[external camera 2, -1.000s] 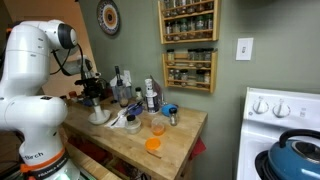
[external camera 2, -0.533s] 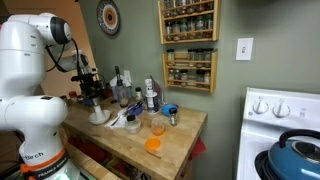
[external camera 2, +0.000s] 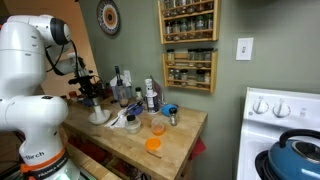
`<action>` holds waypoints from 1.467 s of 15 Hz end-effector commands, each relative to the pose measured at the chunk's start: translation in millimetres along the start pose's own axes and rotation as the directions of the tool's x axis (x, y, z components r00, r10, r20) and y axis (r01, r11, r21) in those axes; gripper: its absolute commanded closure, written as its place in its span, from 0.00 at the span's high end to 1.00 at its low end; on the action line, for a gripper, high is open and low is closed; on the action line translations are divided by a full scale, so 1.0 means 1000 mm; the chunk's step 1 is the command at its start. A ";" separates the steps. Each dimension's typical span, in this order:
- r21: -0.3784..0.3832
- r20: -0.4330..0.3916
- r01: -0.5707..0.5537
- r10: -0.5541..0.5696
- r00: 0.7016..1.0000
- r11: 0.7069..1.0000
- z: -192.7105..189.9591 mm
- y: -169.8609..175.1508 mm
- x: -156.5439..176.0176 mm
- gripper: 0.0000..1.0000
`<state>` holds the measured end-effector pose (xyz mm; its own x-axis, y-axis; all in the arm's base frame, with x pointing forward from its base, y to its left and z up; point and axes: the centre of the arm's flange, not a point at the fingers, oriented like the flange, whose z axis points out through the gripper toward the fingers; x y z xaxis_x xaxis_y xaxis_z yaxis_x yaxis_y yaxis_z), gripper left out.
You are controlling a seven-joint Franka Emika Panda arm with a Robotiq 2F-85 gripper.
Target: Move the cup on the right to the condiment tray
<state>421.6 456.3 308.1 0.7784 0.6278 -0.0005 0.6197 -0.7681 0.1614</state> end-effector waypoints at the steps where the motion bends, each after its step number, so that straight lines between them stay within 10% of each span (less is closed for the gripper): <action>1: -0.057 -0.024 -0.007 0.006 1.000 0.998 0.010 0.000 0.004 0.01; 14: -0.078 0.073 0.012 -0.006 0.997 0.997 0.052 0.006 0.016 0.00; 22: 0.133 0.175 0.025 -0.048 0.983 0.991 0.056 0.002 0.025 0.00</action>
<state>443.8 456.7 266.9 0.7742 0.6238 -0.1067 0.6329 -0.7646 0.1222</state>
